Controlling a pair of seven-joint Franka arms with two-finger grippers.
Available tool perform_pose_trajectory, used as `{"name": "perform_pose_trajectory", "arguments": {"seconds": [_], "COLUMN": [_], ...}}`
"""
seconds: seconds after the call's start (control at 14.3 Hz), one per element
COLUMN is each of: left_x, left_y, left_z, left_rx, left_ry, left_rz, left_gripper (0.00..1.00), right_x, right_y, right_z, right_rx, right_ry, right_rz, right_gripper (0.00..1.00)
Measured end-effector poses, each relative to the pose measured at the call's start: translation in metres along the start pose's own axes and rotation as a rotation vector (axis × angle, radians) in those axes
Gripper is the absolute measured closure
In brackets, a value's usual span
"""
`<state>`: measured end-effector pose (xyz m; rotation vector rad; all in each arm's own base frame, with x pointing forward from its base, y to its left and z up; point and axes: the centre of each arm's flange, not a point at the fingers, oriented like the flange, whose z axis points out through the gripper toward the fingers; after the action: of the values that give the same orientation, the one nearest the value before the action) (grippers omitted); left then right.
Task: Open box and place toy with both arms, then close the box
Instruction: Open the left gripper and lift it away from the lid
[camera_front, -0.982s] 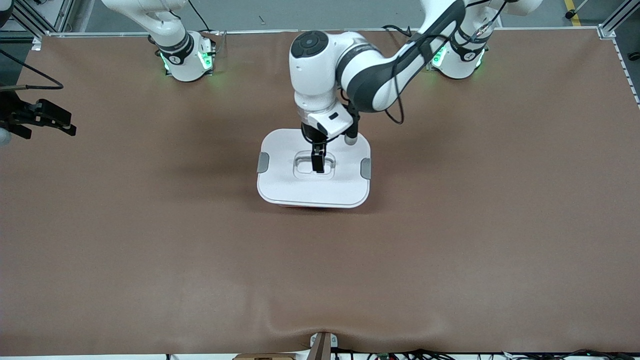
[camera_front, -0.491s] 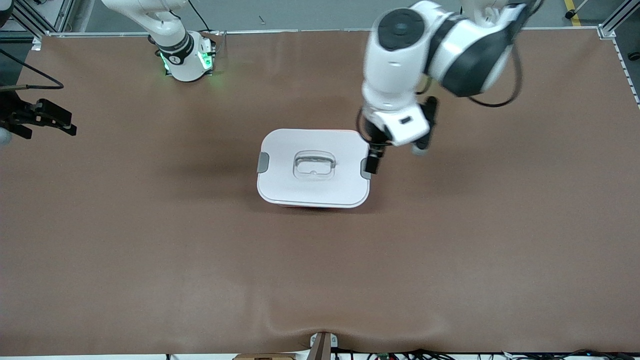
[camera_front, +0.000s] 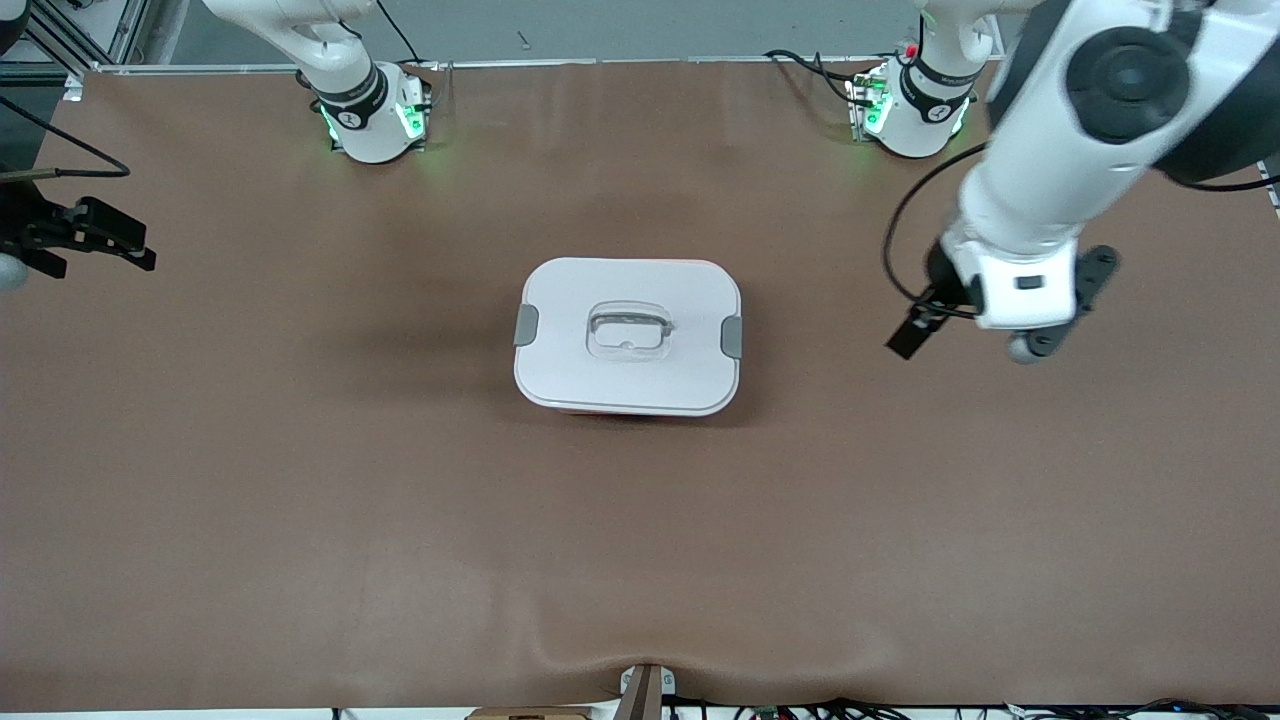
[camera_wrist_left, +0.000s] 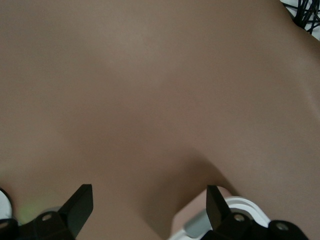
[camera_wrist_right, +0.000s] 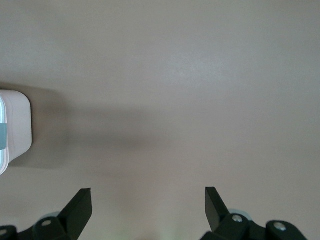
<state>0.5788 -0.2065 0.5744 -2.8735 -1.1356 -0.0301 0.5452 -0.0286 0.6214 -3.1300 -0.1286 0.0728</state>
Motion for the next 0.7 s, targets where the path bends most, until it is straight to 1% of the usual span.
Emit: {"name": "perform_pose_trajectory", "arguments": {"seconds": [0.14,0.42,0.56,0.7], "left_x": [0.024,0.053,0.063,0.064], "left_y": [-0.023,-0.065,-0.078,-0.088], "left_z": [-0.012,-0.032,-0.037,-0.042], "left_rx": [-0.005,0.01,0.017,0.036], "left_ry": [-0.002,-0.011,-0.012,-0.016], "left_rz": [0.079,0.243,0.309,0.365], "left_gripper": [0.0,0.0,0.0,0.0], "right_x": [0.0,0.001,0.002,0.002], "right_y": [-0.002,-0.011,-0.014,-0.016], "right_z": [0.0,0.0,0.0,0.0], "right_rx": [0.0,0.0,-0.001,-0.001], "right_ry": [0.0,0.0,0.0,0.0], "right_rz": [-0.008,-0.024,-0.031,-0.034], "right_gripper": [0.0,0.0,0.0,0.0]}}
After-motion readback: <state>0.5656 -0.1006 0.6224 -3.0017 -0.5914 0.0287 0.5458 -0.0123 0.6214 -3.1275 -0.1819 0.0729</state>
